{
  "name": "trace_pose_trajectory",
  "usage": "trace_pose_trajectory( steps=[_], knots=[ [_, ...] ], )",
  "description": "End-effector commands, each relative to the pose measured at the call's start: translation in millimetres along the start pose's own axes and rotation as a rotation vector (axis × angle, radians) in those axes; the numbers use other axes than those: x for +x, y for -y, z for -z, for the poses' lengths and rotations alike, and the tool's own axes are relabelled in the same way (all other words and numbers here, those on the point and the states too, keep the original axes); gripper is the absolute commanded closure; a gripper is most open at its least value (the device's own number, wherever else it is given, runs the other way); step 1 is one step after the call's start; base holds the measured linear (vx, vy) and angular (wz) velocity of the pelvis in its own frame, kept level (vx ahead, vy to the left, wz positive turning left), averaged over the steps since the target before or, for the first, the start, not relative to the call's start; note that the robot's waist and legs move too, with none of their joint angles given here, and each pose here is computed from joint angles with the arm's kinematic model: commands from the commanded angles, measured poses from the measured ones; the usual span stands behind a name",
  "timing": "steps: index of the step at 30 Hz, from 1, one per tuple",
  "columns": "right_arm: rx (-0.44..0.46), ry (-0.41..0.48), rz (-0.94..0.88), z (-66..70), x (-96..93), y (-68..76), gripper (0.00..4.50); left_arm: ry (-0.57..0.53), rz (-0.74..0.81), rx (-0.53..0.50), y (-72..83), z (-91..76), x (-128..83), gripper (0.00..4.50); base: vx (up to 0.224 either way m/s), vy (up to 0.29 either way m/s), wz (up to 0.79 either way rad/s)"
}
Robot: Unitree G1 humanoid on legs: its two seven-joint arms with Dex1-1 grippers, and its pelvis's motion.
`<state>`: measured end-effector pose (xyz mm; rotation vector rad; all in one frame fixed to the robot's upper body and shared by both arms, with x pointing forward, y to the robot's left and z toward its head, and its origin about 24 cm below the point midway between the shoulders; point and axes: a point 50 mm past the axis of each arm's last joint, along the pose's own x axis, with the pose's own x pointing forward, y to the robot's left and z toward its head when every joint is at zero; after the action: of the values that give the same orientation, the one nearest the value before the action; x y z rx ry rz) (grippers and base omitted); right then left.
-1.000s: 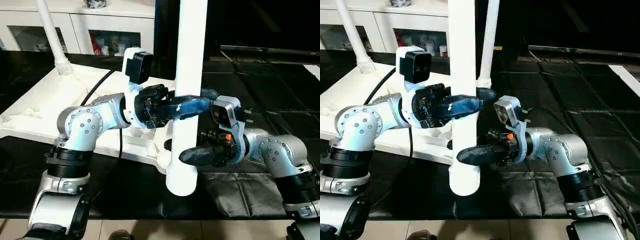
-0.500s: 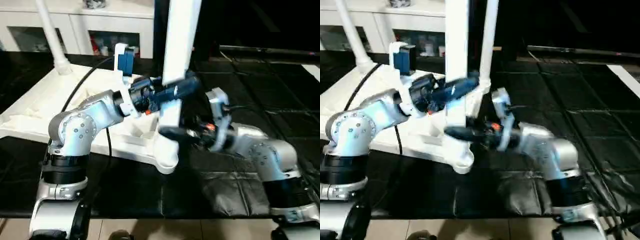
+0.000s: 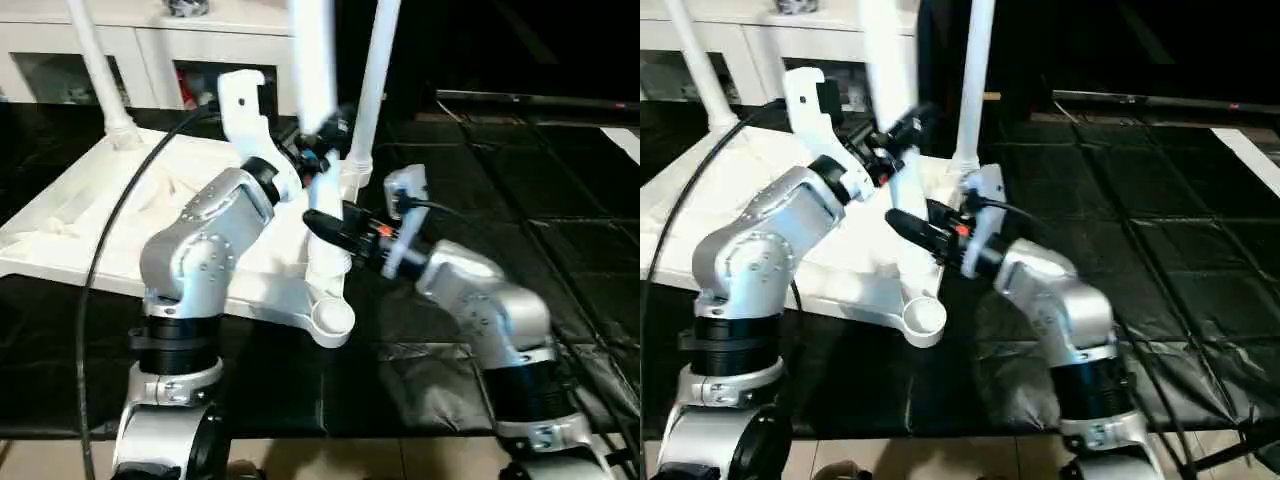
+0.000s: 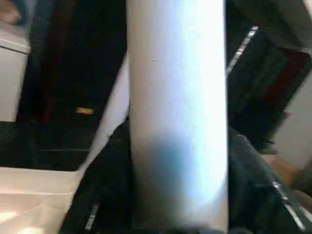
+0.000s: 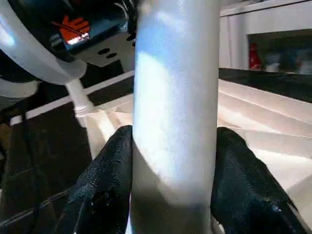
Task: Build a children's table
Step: Pick table leg
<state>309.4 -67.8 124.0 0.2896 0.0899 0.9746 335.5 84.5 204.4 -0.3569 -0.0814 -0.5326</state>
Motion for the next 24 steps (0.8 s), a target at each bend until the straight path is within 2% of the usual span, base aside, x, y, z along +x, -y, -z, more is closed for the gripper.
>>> trace_pose_trajectory(
  steps=[1,5,12,18,20,22,24],
  knots=[
    [-0.031,0.027,-0.028,-4.0,3.9,-9.1,2.61,-0.038,-0.041,0.053,0.9,5.7,2.6,2.49,0.0,0.0,0.0],
    [-0.043,0.028,0.001,-3.0,6.4,-11.0,2.61,-0.037,-0.086,0.058,2.2,8.4,4.6,2.58,0.0,0.0,0.0],
    [-0.046,0.031,-0.009,-2.5,5.9,-12.0,2.61,-0.017,-0.031,0.021,7.2,6.3,5.9,2.65,0.0,0.0,0.0],
    [-0.038,0.01,-0.023,-4.4,-0.1,-2.8,2.61,-0.035,0.017,0.037,3.8,5.0,3.0,2.66,0.0,0.0,0.0],
    [-0.007,-0.01,-0.047,-5.1,-4.0,2.1,2.61,-0.042,0.05,0.043,4.4,4.4,1.8,2.66,0.0,0.0,0.0],
    [0.019,-0.027,-0.057,-6.0,-6.9,6.1,1.91,-0.045,0.075,0.049,5.5,3.8,1.4,2.66,0.0,0.0,0.0],
    [0.026,-0.034,-0.057,-7.2,-8.4,8.7,1.91,-0.046,0.081,0.051,5.6,3.2,1.4,2.66,0.0,0.0,0.0]
  ],
)
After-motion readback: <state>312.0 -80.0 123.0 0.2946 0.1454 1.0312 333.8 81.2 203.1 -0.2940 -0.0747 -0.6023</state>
